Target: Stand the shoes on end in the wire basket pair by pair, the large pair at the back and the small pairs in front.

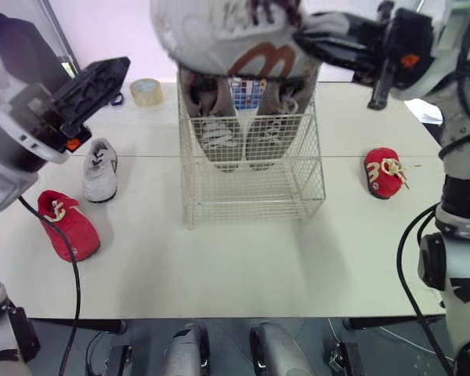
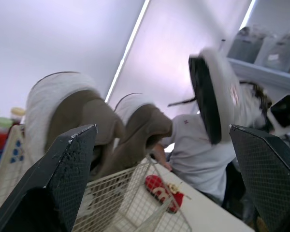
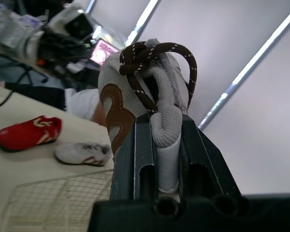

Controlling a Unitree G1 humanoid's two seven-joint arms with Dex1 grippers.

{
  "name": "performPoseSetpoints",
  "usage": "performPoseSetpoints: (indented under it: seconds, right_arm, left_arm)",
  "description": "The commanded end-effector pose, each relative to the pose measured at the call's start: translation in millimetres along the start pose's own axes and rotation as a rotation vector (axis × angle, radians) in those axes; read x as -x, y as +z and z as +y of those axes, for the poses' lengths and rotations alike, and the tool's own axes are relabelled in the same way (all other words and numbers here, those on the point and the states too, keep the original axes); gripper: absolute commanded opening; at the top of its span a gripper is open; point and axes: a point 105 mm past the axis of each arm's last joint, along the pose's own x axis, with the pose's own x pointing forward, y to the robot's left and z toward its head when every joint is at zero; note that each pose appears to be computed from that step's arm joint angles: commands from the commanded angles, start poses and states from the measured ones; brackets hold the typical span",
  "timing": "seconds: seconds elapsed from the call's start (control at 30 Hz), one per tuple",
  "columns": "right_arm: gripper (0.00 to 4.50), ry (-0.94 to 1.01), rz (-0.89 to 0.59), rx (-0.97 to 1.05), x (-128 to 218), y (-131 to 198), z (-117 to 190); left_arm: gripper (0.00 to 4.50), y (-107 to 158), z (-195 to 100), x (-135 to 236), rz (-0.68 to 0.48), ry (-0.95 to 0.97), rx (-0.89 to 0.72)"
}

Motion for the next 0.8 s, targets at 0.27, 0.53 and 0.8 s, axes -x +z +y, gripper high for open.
performPoseSetpoints:
  seconds: [0.27,0.53,0.8]
  right_arm:
    - [0.02,0.054,-0.054,0.004,-18,4,23]
    - [0.00,0.050,-0.056,-0.026,-18,1,27]
    - [1.76,-0.164,-0.215,-0.487,11,-18,11]
  left_arm:
    - [4.50,-16,-19,-18,0.035,-0.137,0.094]
    - [1.13,-19,-20,-12,0.050,-0.166,0.118]
    - [0.31,-10,-9,-10,-0.107,-0.106,0.140]
